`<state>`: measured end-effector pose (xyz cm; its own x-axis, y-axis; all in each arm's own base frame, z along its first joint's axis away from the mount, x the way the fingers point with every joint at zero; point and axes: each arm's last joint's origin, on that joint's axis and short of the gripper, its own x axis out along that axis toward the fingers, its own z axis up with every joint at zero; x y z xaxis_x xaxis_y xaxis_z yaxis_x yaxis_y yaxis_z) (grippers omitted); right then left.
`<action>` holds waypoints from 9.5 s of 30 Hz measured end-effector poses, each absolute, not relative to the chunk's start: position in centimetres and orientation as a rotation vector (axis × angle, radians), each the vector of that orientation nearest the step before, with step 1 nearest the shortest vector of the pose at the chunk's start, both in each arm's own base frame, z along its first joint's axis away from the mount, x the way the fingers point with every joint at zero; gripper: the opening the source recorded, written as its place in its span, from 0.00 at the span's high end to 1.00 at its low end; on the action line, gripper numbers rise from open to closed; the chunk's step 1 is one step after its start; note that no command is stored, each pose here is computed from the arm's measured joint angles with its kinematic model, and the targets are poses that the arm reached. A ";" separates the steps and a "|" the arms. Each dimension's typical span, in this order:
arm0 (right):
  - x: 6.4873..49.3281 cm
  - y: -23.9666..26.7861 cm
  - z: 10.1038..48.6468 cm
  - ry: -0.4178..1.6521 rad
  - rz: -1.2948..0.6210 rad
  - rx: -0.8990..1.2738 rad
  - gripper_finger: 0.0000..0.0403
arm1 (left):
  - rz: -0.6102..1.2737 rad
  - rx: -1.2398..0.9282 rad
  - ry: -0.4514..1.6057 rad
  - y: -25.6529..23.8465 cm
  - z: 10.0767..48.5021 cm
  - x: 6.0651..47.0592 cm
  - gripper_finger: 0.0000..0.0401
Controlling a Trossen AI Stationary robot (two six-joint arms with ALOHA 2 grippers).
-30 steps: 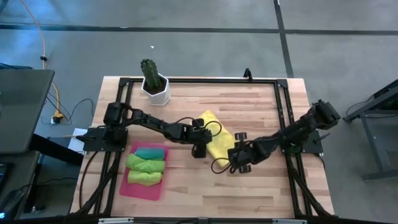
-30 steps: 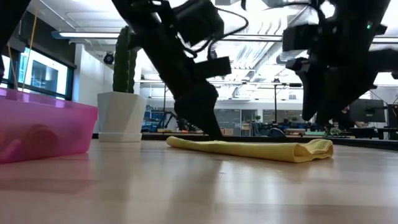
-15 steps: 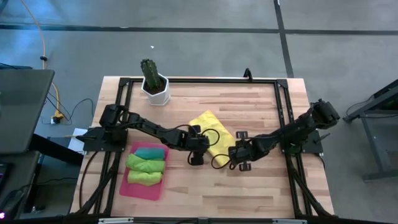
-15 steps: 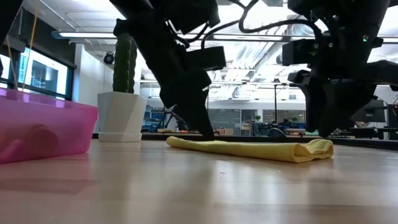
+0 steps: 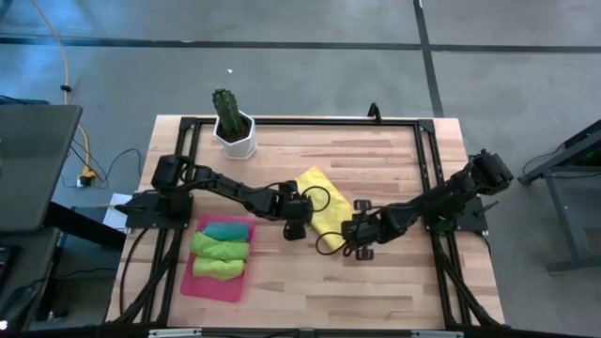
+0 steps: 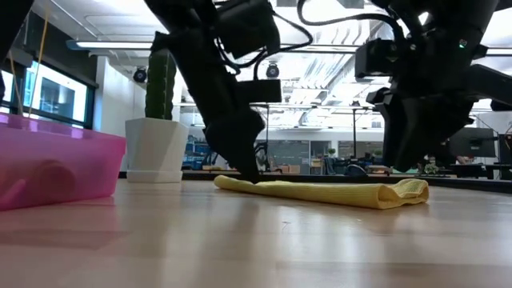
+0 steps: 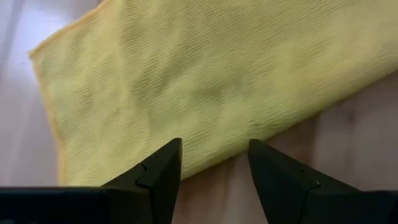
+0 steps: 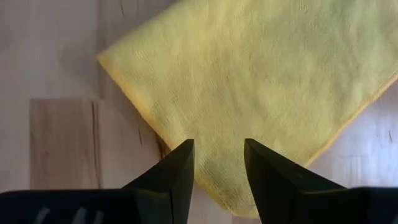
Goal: Roll microfiber towels into tight, uniform cylinder then place into a basket
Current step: Roll the yellow towel
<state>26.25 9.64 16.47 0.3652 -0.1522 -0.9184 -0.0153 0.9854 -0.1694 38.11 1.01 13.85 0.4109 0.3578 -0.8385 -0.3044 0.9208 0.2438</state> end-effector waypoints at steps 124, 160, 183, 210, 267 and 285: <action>28.3 6.6 12.4 1.108 -0.236 0.040 0.99 | 0.130 -0.242 1.081 -1.6 12.1 39.0 0.99; 31.2 4.6 15.1 1.063 -0.276 0.289 0.99 | 0.412 -0.472 1.061 -2.7 16.3 36.8 1.00; 31.9 4.6 13.1 1.099 -0.231 0.200 0.89 | 0.676 -0.471 1.039 -3.2 14.1 36.6 1.00; 31.0 7.5 14.2 1.080 -0.028 -0.382 0.66 | 0.676 -0.459 1.038 -3.2 12.8 37.1 1.00; 30.8 4.9 12.4 1.274 -0.135 0.270 1.00 | 0.167 0.470 1.043 -5.5 16.2 37.2 0.61; 30.5 4.6 13.6 1.251 -0.112 0.324 1.00 | 0.094 0.423 1.109 -2.2 13.9 38.2 0.61</action>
